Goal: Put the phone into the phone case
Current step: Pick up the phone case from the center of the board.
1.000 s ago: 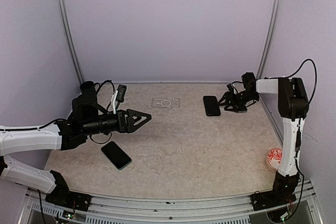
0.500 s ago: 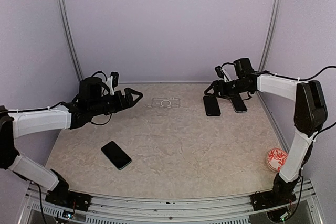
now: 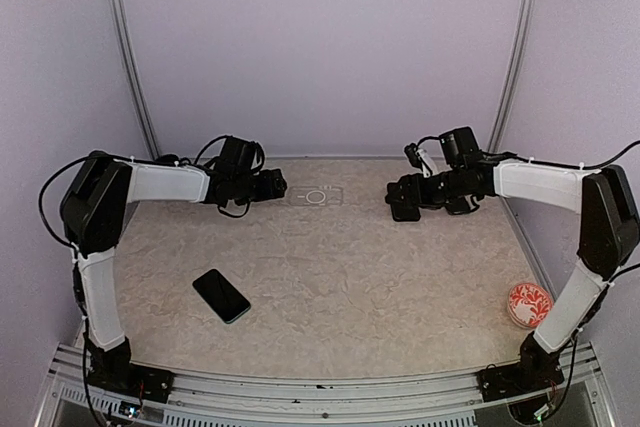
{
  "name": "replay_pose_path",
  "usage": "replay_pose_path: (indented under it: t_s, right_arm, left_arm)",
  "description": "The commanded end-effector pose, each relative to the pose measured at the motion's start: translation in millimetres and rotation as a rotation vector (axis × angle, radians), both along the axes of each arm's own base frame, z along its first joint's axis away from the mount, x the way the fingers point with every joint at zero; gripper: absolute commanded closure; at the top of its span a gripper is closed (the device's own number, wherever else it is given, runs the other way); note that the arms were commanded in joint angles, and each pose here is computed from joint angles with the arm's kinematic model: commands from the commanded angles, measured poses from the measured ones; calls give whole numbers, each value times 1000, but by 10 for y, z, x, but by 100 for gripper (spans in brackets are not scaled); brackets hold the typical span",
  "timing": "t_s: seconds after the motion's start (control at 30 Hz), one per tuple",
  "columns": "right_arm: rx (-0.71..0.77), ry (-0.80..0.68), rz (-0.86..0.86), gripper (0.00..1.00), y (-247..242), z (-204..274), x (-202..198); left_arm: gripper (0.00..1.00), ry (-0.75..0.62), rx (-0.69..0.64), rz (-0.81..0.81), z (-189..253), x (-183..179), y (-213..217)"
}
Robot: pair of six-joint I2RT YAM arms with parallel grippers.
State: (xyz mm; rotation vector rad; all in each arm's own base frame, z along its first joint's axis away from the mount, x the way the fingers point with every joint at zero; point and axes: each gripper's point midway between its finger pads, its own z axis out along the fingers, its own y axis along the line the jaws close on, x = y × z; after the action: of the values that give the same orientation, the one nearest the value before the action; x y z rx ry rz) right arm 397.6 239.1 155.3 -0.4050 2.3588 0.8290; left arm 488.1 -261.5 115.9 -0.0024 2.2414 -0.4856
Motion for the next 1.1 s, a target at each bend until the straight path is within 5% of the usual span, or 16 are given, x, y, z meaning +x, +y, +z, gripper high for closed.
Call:
replay_pose_path:
  t_s: [0.0, 0.33, 1.07]
  right_arm:
    - [3, -54, -17, 29, 2, 157, -68]
    - [-9, -58, -22, 30, -15, 159, -194]
    - [-29, -94, -27, 29, -75, 266, -294]
  left_arm:
    - [14, 25, 153, 55, -241, 166, 90]
    - [28, 45, 268, 25, -612, 268, -217]
    - [39, 80, 186, 22, -780, 581, -328]
